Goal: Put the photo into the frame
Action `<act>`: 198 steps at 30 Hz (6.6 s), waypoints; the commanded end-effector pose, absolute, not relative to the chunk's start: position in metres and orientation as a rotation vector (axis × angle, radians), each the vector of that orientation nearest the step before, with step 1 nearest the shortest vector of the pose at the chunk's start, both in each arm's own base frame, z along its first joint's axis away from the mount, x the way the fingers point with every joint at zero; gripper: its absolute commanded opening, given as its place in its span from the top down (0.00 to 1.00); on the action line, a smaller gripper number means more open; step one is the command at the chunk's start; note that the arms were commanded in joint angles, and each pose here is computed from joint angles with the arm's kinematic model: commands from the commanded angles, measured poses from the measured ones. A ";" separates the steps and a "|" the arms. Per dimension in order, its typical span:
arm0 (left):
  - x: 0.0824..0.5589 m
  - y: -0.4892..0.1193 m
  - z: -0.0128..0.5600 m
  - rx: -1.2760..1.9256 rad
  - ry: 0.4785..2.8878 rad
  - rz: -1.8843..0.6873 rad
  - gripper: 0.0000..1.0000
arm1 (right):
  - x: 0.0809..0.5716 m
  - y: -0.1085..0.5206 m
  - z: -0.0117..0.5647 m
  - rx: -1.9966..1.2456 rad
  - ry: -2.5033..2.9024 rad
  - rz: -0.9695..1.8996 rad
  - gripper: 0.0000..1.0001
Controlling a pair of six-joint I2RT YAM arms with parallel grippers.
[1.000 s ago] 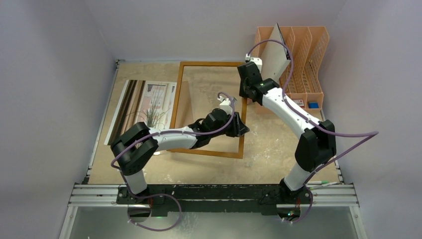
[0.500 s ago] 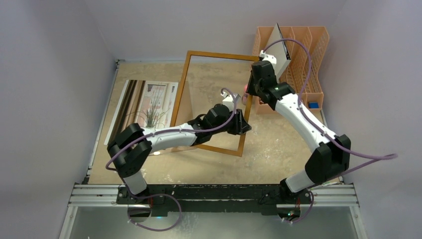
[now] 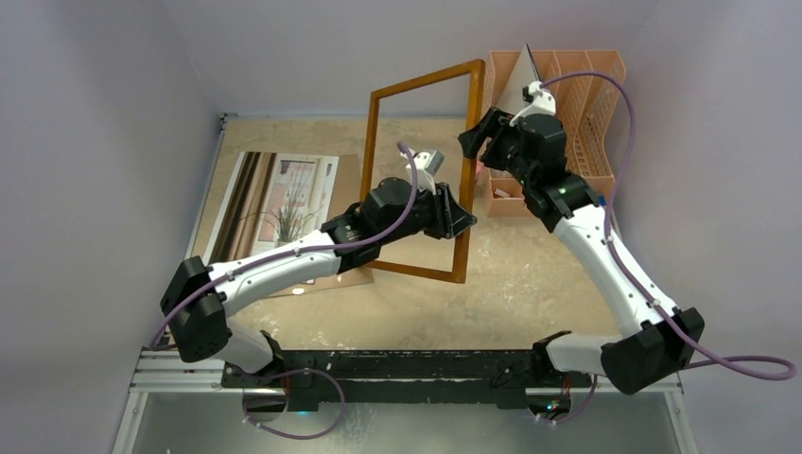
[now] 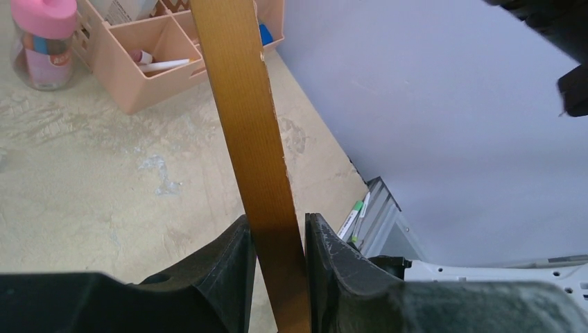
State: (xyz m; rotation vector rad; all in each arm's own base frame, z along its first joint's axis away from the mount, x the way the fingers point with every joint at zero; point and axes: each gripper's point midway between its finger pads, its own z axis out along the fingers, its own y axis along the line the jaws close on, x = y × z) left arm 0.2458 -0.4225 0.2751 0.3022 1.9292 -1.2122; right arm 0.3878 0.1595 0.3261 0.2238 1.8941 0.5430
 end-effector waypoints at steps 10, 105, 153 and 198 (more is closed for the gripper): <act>0.236 -0.394 0.403 0.337 1.624 -1.256 1.00 | 0.334 0.207 0.394 -0.018 1.648 1.046 0.21; 0.251 -0.110 0.364 -0.363 1.711 -0.360 0.23 | 0.323 0.452 0.199 0.317 2.279 1.183 1.00; 0.273 -0.131 0.320 -0.334 1.826 -0.255 0.22 | 0.321 0.477 0.077 0.273 2.482 0.977 0.47; 0.312 -0.155 0.061 -0.335 2.427 -0.216 0.44 | 0.353 0.395 0.046 0.221 2.603 0.971 0.47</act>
